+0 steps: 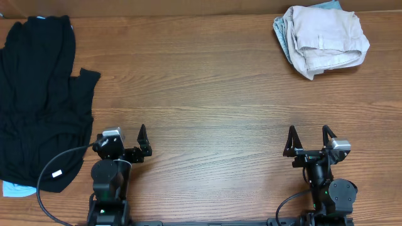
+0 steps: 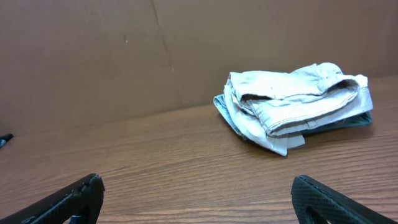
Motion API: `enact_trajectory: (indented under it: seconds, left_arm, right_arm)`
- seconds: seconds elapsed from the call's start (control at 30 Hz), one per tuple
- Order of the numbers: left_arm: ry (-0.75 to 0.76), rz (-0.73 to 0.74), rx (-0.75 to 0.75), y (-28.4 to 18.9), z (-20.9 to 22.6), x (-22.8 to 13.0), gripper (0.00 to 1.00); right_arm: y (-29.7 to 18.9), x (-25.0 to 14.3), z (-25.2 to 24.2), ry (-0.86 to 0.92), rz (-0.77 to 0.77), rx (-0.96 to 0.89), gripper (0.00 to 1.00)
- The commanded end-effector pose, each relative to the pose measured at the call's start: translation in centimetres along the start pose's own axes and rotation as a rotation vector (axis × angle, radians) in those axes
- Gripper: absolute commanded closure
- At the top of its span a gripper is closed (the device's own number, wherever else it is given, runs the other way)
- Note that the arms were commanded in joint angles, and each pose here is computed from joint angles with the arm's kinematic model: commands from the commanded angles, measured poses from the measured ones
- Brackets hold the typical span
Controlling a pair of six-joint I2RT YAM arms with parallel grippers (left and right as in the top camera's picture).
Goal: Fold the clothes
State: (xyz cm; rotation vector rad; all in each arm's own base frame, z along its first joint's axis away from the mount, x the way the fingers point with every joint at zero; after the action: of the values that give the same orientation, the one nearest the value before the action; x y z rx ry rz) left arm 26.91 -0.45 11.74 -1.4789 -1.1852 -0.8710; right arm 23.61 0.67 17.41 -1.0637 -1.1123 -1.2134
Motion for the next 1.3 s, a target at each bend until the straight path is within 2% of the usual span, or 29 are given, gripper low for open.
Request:
enact_trajectory:
  seconds: [0.0,0.4,0.73,1.0,1.27]
  left_arm:
    - [-0.013,-0.046,0.019,-0.5,0.4,0.5,0.0]
    - [0.008,-0.078,0.033,-1.9,0.6,1.1,0.0]
    - [0.116,-0.033,0.047,-2.6,1.0,-0.1,0.0]
    - [0.083,-0.008,0.095,-2.8,2.9,-0.5,0.0]
    - [0.069,-0.072,0.113,-3.3,3.5,0.9,0.0]
  right_arm:
    - [0.0,-0.2,0.0,-0.001,-0.005,-0.003,0.0]
    - [0.0,-0.2,0.0,-0.001,-0.005,-0.003,0.0]
    - [0.0,-0.2,0.0,-0.001,-0.005,-0.003,0.0]
    - [0.0,-0.2,0.0,-0.001,-0.005,-0.003,0.0]
    - [0.0,-0.2,0.0,-0.001,-0.005,-0.003,0.0]
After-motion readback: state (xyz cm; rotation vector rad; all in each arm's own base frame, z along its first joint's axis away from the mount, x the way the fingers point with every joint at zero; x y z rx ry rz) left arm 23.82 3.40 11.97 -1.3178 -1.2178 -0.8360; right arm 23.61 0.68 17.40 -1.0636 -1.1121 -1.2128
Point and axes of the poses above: each gripper's point midway between its finger pads, its own y axis out along the fingers, its own z axis along the line the jaws close on, x = y × z, the point moved 1 cm from there along -y, back along the fingers, and after that the axes turned 3 degrees about -y, right-handed, at the moved point
